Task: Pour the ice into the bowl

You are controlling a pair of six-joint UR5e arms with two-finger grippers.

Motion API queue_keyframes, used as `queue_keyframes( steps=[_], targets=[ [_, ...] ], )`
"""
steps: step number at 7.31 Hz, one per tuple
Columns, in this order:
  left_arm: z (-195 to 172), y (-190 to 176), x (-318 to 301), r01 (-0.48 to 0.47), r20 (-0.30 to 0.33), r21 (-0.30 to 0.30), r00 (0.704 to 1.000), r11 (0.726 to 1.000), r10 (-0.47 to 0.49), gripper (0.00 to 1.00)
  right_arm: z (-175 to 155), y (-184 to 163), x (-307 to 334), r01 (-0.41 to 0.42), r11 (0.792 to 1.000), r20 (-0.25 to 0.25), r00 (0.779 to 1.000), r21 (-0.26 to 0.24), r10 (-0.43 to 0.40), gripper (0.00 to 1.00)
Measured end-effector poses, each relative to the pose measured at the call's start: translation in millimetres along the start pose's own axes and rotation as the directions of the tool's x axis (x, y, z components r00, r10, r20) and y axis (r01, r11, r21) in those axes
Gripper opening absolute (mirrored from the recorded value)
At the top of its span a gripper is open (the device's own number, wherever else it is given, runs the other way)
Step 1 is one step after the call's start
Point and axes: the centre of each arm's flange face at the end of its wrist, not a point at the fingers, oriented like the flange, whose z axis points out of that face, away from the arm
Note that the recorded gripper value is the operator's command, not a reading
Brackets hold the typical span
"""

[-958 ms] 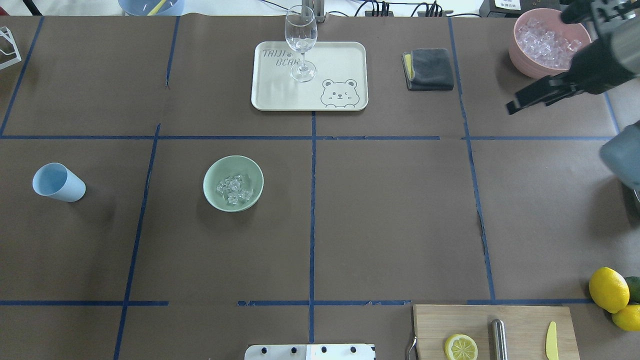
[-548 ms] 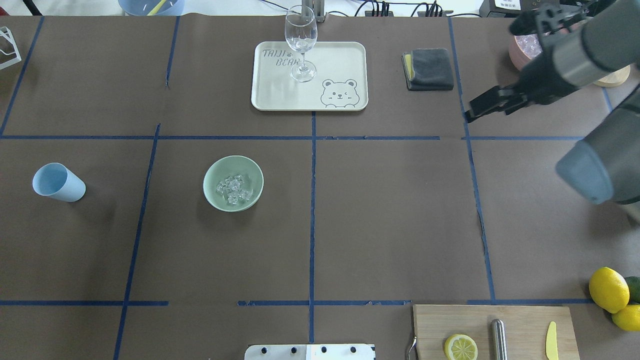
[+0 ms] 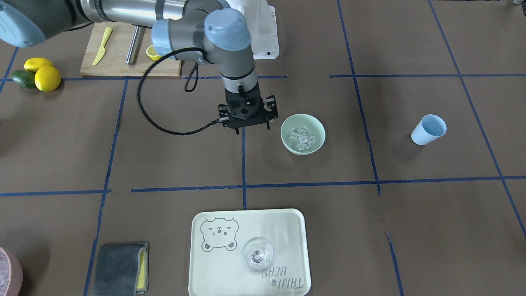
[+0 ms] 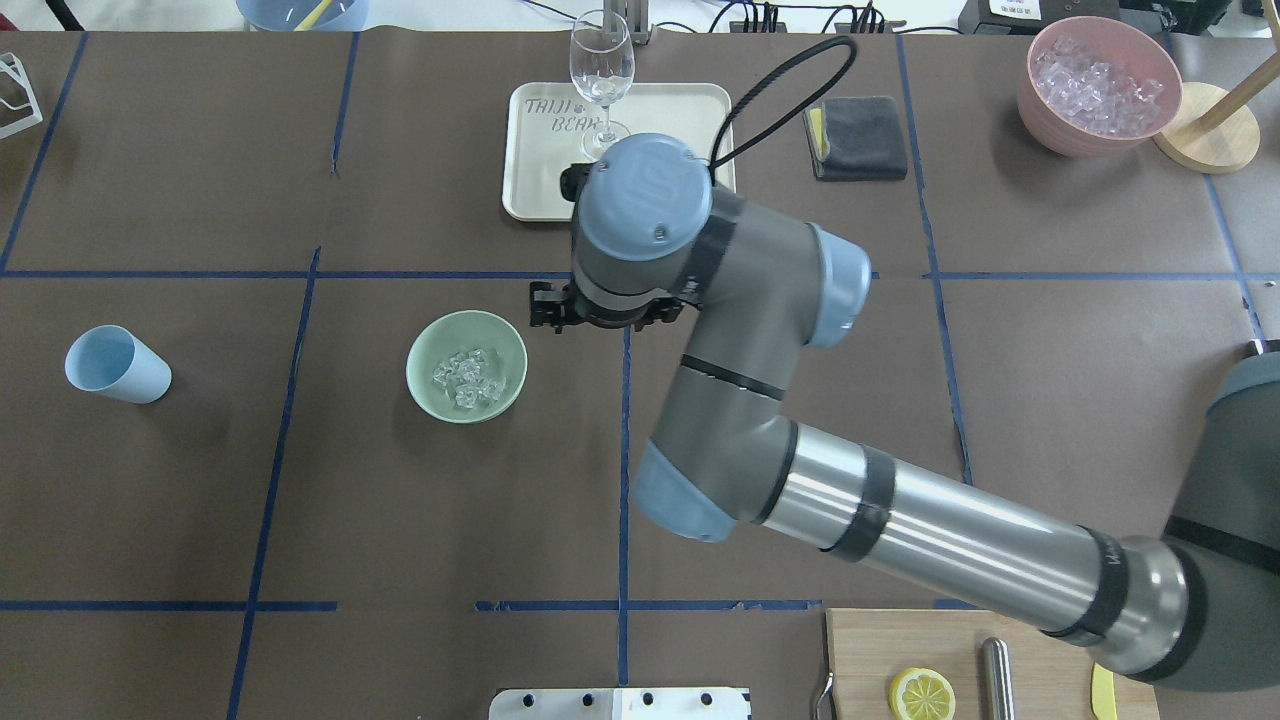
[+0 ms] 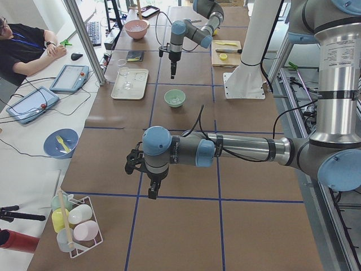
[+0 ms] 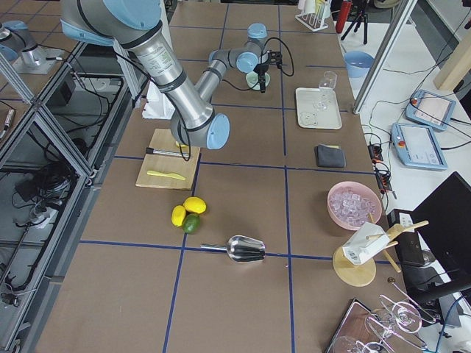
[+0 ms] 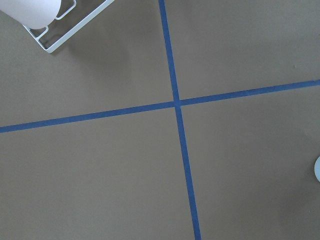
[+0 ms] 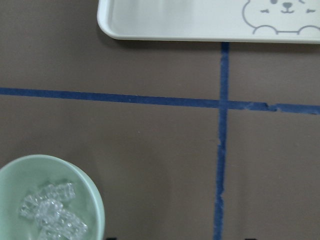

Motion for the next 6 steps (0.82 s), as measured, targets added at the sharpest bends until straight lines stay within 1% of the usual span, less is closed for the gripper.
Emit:
queue_keyframes(
  steps=[1,2,3,4,5,6],
  targets=[
    [0,0,0,-0.001,0.000,0.001,1.000,1.000,0.001,1.00,19,0,-23,-0.008,1.000,-0.010,1.000,0.006,0.008,0.73],
    [-1,0,1,-0.003,0.000,0.001,1.000,1.000,0.003,1.00,31,4,-34,-0.009,1.000,-0.005,1.000,0.007,0.009,0.56],
    [-1,-1,1,-0.004,0.000,0.001,1.000,1.000,0.004,1.00,39,11,-40,-0.011,1.000,-0.003,1.000,0.001,0.011,0.33],
    [-1,-1,2,-0.005,0.000,0.002,1.000,1.000,0.005,1.00,45,17,-42,-0.013,1.000,-0.005,1.000,-0.007,0.013,0.13],
    [-1,-1,2,-0.005,-0.001,0.002,1.000,1.000,0.005,1.00,49,23,-43,-0.011,1.000,-0.007,1.000,-0.016,0.011,0.01],
    [-1,-1,2,-0.006,-0.001,0.001,1.000,1.000,0.006,1.00,52,29,-44,-0.009,1.000,-0.008,1.000,-0.022,0.009,0.00]
  ],
)
